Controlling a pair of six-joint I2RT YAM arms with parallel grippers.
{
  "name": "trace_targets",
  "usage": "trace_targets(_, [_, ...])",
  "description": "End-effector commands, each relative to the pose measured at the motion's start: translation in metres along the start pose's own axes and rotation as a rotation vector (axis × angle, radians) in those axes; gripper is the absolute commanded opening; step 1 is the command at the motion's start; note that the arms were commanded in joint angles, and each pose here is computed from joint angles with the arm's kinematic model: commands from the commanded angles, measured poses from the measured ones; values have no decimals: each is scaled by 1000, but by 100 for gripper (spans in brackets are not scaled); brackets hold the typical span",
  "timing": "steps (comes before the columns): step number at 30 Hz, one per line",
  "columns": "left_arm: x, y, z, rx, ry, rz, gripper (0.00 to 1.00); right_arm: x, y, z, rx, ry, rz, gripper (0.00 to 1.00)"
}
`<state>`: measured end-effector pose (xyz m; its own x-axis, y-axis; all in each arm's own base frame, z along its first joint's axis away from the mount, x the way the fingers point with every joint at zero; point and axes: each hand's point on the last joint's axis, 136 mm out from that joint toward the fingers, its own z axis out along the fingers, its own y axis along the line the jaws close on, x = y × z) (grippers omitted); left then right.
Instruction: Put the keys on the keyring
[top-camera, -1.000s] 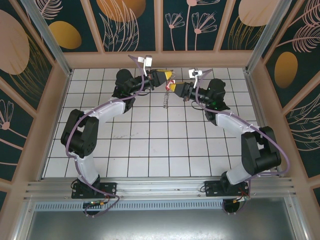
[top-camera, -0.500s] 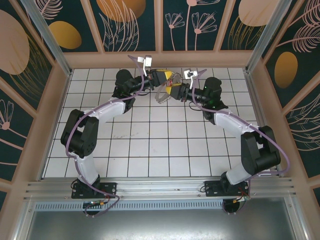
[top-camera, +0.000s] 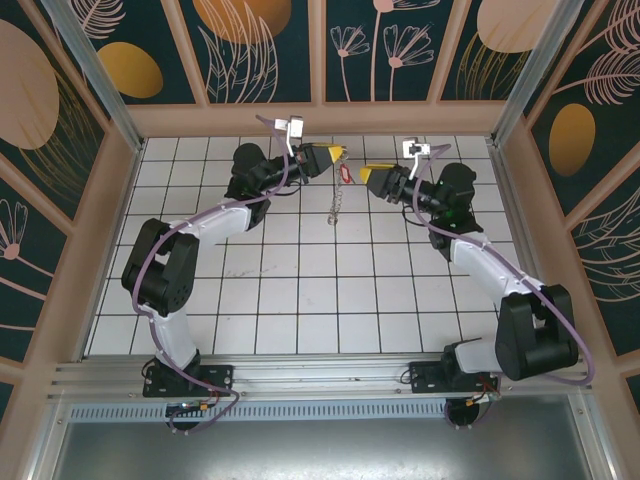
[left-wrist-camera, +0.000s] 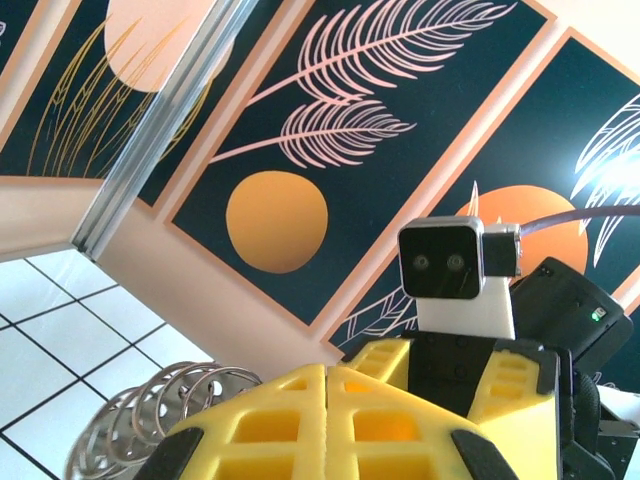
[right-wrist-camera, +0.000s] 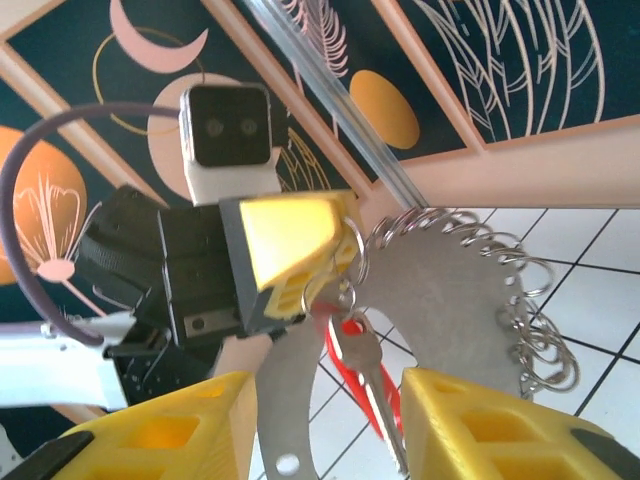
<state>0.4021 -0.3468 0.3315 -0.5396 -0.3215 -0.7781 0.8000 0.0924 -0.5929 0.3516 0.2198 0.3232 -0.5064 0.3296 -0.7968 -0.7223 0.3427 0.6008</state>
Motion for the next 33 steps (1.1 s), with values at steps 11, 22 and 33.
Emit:
trace_targets(11, [-23,-38,0,66,-72,68,0,-37,3,23,-73,-115,92,45])
trace_targets(22, [-20,-38,2,69,-66,68,0,-39,5,34,-97,-116,94,42])
trace_targets(33, [-21,-39,4,73,-67,69,0,-35,10,41,-117,-99,94,36])
